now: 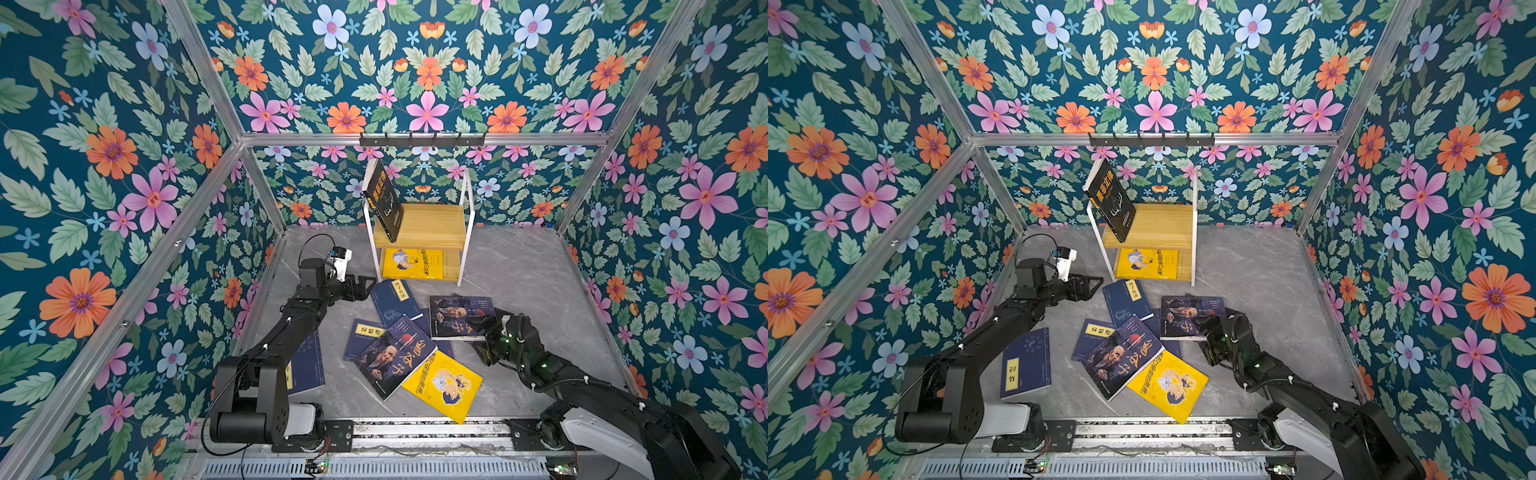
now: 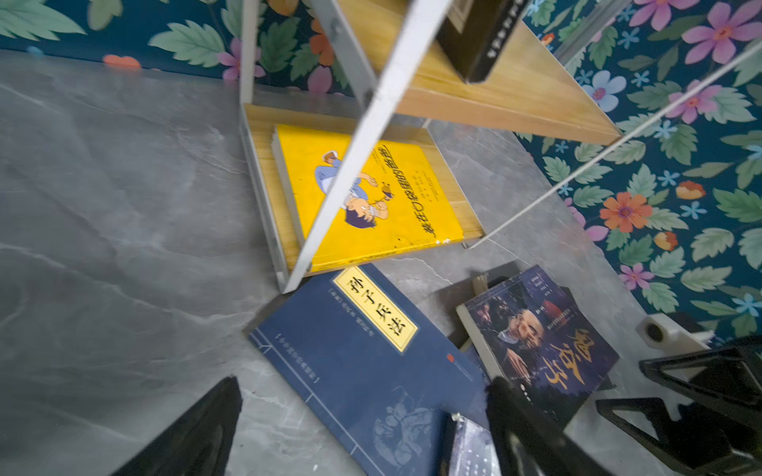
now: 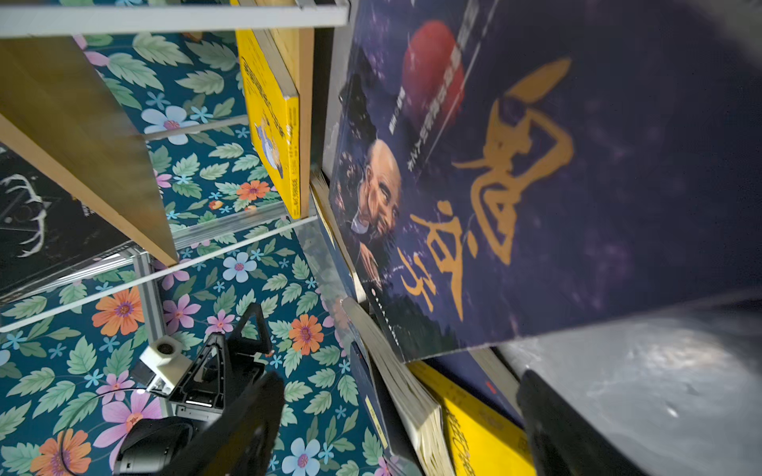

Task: Stacking books/files
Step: Rotate the book on the book, then pick up the book from the books.

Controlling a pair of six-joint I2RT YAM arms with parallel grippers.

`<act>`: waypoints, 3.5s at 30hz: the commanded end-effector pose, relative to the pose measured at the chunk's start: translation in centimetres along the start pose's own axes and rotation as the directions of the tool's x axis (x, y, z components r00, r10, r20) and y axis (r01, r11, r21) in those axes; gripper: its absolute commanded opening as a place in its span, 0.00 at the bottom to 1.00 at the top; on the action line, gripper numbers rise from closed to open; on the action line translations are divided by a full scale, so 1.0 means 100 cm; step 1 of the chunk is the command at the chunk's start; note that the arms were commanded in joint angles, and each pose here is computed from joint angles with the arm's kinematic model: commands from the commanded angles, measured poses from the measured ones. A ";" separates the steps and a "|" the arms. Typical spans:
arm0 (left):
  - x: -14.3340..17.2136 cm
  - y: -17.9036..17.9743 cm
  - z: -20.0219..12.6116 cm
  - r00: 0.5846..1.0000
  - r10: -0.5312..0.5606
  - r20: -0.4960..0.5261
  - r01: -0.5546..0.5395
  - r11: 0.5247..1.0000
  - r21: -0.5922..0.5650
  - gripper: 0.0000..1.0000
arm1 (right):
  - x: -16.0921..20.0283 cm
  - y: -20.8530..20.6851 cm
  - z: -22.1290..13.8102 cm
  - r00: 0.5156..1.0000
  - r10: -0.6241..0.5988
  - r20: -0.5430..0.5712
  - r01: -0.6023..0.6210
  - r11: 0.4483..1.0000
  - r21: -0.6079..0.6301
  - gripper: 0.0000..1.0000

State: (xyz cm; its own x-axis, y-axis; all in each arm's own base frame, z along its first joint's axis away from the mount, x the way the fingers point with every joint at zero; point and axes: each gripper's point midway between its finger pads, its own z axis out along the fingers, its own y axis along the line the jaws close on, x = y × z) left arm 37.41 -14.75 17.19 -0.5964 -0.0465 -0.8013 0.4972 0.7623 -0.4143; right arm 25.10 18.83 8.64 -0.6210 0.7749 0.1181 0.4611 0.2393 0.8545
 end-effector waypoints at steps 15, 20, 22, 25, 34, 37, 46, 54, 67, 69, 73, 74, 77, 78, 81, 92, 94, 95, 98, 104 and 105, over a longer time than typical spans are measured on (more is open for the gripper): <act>0.049 -0.106 0.086 0.966 0.099 -0.238 -0.069 0.989 0.133 0.82 | 0.010 0.013 0.060 0.971 0.224 -0.087 -0.239 0.939 -0.247 0.62; 0.071 -0.119 0.116 0.936 0.097 -0.339 -0.064 0.992 0.106 0.83 | 0.023 0.000 0.073 0.957 0.252 -0.146 -0.279 0.938 -0.207 0.60; 0.076 -0.116 0.124 0.927 0.083 -0.365 -0.059 0.995 0.075 0.83 | 0.020 0.000 0.070 0.956 0.264 -0.129 -0.287 0.934 -0.213 0.60; 0.080 -0.112 0.132 0.920 0.075 -0.385 -0.061 0.997 0.049 0.83 | 0.011 0.006 0.056 0.959 0.272 -0.082 -0.283 0.923 -0.258 0.60; 0.113 -0.114 0.149 0.883 -0.003 -0.470 0.026 0.999 0.043 0.72 | 0.006 -0.006 0.043 0.955 0.291 -0.056 -0.295 0.922 -0.251 0.60; 0.123 -0.112 0.154 0.871 -0.039 -0.489 0.065 0.997 0.035 0.65 | 0.009 -0.003 0.039 0.955 0.288 -0.071 -0.297 0.920 -0.258 0.60; 0.141 -0.116 0.161 0.848 -0.048 -0.528 0.083 0.996 0.044 0.44 | 0.006 -0.001 0.019 0.958 0.283 -0.051 -0.286 0.918 -0.275 0.59; 0.145 -0.116 0.159 0.848 -0.046 -0.528 0.075 0.997 0.035 0.36 | -0.010 0.014 -0.020 0.990 0.062 0.126 -0.054 0.996 -0.065 0.64; 0.153 -0.119 0.158 0.841 -0.040 -0.540 0.082 0.995 0.055 0.25 | -0.089 0.020 -0.080 0.976 -0.118 0.183 0.108 0.992 0.062 0.77; 0.153 -0.118 0.158 0.840 -0.033 -0.542 0.071 0.996 0.049 0.24 | -0.089 0.029 -0.071 0.979 -0.161 0.125 0.153 0.986 0.069 0.77; 0.152 -0.119 0.155 0.842 -0.025 -0.539 0.065 0.996 0.057 0.24 | -0.086 0.049 -0.052 0.978 -0.207 0.007 0.207 0.978 0.029 0.78; 0.153 -0.119 0.157 0.842 -0.023 -0.540 0.068 0.996 0.063 0.23 | -0.087 0.048 -0.048 0.978 -0.208 -0.007 0.208 0.977 0.046 0.78; 0.154 -0.122 0.157 0.841 -0.018 -0.541 0.066 0.995 0.069 0.22 | -0.089 0.037 -0.040 0.979 -0.197 -0.040 0.200 0.975 0.095 0.78; 0.152 -0.123 0.157 0.841 -0.017 -0.541 0.067 0.995 0.073 0.22 | -0.090 0.032 -0.038 0.980 -0.194 -0.047 0.198 0.974 0.111 0.78; 0.155 -0.125 0.157 0.838 -0.019 -0.546 0.073 0.994 0.078 0.21 | -0.090 0.015 -0.035 0.979 -0.193 -0.066 0.202 0.967 0.158 0.78; 0.157 -0.127 0.155 0.836 -0.013 -0.549 0.069 0.994 0.082 0.18 | -0.078 -0.019 -0.034 0.965 -0.166 -0.205 0.200 0.966 0.162 0.78; 0.157 -0.129 0.154 0.835 -0.011 -0.550 0.073 0.993 0.090 0.16 | -0.076 -0.017 -0.032 0.962 -0.168 -0.217 0.201 0.970 0.136 0.78; 0.159 -0.128 0.153 0.833 -0.015 -0.553 0.078 0.993 0.091 0.16 | -0.077 -0.017 -0.032 0.961 -0.175 -0.212 0.206 0.969 0.134 0.78; 0.164 -0.128 0.154 0.828 -0.018 -0.561 0.084 0.992 0.092 0.15 | -0.080 -0.022 -0.028 0.960 -0.180 -0.216 0.214 0.965 0.151 0.77; 0.163 -0.130 0.154 0.830 -0.014 -0.558 0.083 0.992 0.099 0.15 | -0.077 -0.019 -0.025 0.949 -0.192 -0.249 0.228 0.966 0.126 0.75; 0.163 -0.130 0.154 0.831 -0.007 -0.556 0.075 0.992 0.100 0.15 | -0.077 -0.014 -0.027 0.948 -0.200 -0.246 0.234 0.965 0.116 0.74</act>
State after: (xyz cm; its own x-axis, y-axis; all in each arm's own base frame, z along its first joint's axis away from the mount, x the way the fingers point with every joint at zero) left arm 32.50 -36.47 4.79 -0.8272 0.2651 -0.4955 0.5314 0.6557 -0.5363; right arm 27.06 10.49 6.62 -0.8144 0.5713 0.1013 0.4330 0.4822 0.7616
